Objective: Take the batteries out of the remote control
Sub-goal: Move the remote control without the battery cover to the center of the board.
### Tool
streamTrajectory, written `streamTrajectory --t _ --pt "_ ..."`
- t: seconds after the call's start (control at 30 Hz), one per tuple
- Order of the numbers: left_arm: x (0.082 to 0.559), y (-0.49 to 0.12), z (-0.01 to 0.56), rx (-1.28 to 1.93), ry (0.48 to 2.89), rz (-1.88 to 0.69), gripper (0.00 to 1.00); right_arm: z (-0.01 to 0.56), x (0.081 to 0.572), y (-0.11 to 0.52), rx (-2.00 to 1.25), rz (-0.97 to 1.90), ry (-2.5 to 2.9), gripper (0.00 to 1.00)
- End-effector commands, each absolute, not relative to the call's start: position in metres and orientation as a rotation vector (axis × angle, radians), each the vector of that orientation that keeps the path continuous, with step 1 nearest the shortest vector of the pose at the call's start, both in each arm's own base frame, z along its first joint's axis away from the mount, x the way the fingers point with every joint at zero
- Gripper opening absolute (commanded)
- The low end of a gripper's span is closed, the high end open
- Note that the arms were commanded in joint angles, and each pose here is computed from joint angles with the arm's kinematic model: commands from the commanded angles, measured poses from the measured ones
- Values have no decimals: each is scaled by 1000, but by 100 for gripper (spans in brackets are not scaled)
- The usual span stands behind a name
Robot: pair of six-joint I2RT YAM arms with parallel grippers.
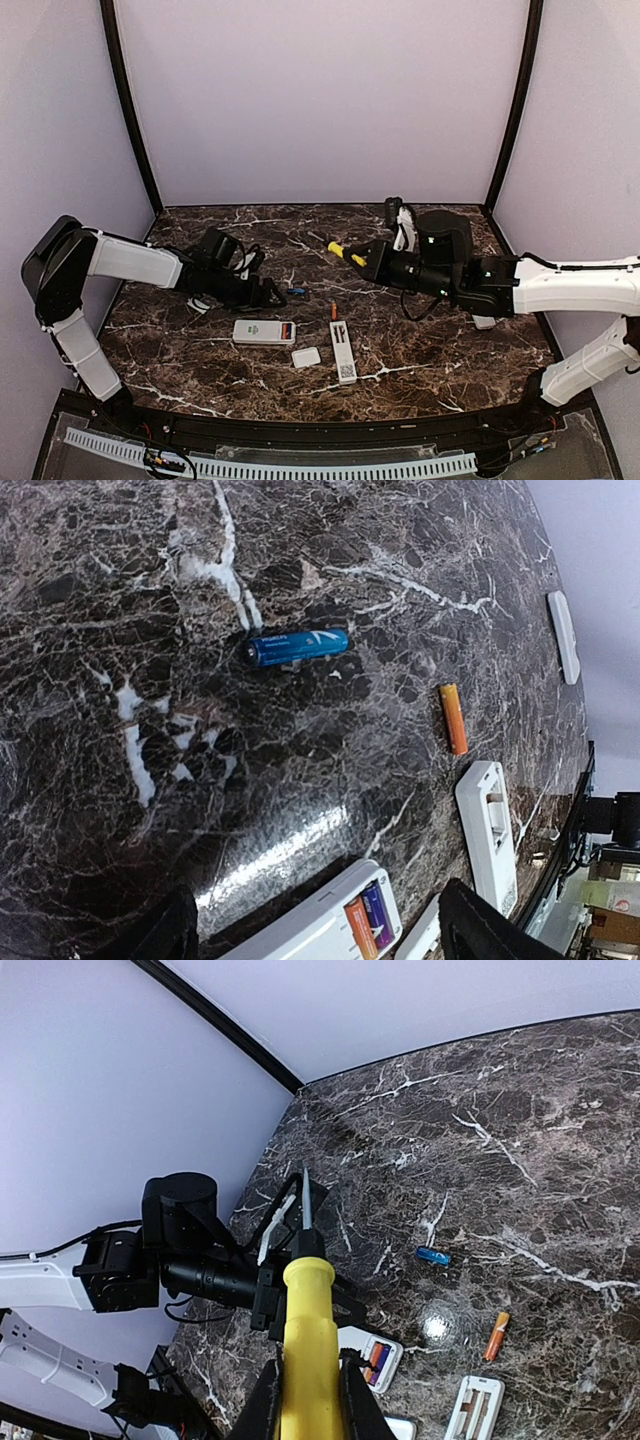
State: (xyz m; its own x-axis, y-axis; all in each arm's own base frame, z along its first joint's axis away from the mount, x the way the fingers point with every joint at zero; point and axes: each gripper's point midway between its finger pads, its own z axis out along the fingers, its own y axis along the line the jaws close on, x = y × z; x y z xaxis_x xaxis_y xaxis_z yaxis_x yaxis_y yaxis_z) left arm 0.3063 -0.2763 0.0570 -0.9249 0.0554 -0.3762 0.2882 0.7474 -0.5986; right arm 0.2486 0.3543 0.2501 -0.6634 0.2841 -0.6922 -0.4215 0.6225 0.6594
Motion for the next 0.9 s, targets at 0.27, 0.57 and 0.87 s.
streamTrajectory --t 0.27,0.57,0.87 --pt "271 -256 38 305 2784 -919 81 238 251 356 -89 1105 2064 0" --pt "240 -250 40 296 2855 -993 81 235 251 359 -93 1114 2076 0" --pt "211 -260 37 257 2888 -1206 81 225 249 360 -90 1111 2116 0"
